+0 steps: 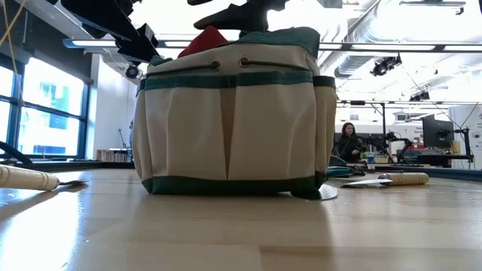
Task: Pick & Place Garden tools in Gardening bag
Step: Put the red gloves into the green gardening bag
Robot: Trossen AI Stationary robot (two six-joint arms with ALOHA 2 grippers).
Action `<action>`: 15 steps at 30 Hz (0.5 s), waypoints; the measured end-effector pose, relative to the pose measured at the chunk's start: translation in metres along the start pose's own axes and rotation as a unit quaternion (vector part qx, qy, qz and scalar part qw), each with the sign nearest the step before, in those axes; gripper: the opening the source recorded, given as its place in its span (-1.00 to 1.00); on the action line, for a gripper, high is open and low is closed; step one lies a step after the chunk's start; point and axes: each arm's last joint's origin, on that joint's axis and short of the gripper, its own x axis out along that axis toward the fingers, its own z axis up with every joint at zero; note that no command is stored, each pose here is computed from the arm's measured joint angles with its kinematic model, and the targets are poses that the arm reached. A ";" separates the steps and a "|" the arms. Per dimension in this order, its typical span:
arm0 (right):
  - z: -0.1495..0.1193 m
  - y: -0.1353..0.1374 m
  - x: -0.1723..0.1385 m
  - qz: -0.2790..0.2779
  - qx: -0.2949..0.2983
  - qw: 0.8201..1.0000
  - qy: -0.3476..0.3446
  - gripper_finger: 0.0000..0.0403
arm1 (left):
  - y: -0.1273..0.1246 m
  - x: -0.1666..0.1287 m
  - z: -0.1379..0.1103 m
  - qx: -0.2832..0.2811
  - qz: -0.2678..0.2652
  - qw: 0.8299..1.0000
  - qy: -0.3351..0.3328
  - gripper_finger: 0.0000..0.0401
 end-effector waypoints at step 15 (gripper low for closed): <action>0.001 -0.003 0.000 -0.044 -0.065 0.997 -0.028 -0.54 | 0.000 0.000 0.000 -0.002 0.000 1.000 0.000 0.30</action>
